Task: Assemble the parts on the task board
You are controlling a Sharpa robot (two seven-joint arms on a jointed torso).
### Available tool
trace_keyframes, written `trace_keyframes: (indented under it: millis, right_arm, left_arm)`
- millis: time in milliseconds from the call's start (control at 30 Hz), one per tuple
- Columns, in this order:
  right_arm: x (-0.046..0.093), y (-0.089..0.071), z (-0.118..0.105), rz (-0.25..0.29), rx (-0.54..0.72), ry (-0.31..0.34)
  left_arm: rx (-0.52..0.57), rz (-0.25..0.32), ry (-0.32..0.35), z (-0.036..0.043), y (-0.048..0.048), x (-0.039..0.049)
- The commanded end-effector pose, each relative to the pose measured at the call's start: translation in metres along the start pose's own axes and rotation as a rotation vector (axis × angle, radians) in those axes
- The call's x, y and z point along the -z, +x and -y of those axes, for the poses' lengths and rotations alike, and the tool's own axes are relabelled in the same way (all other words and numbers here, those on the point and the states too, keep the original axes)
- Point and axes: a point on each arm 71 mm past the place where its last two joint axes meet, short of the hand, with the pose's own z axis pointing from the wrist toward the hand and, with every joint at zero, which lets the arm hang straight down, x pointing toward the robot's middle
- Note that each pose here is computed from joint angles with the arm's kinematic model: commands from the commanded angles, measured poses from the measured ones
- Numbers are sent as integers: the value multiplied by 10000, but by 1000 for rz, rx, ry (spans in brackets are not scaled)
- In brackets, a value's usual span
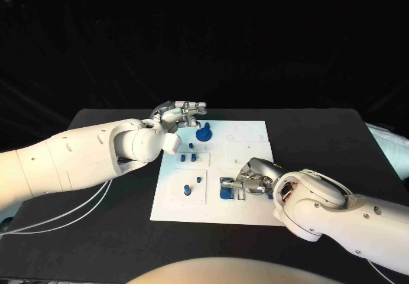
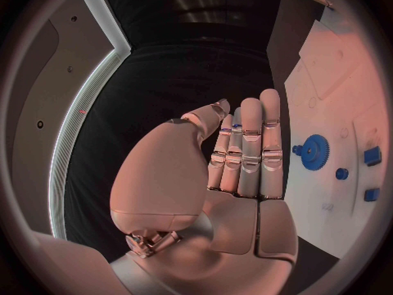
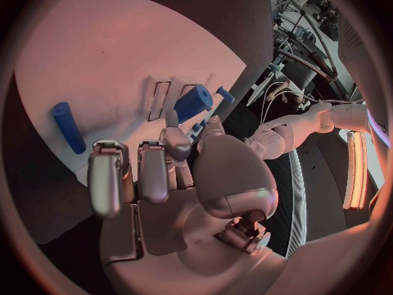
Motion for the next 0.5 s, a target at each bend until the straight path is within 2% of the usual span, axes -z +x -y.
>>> trace_keyframes:
  millis: [33,500]
  right_arm:
    - [2,4,-9,8,18,-8]
    - [31,22,-29,4,37,-40]
  left_arm:
    - [1,-24,3,4,29,-2]
    - [-3,-25,2,4,24,0]
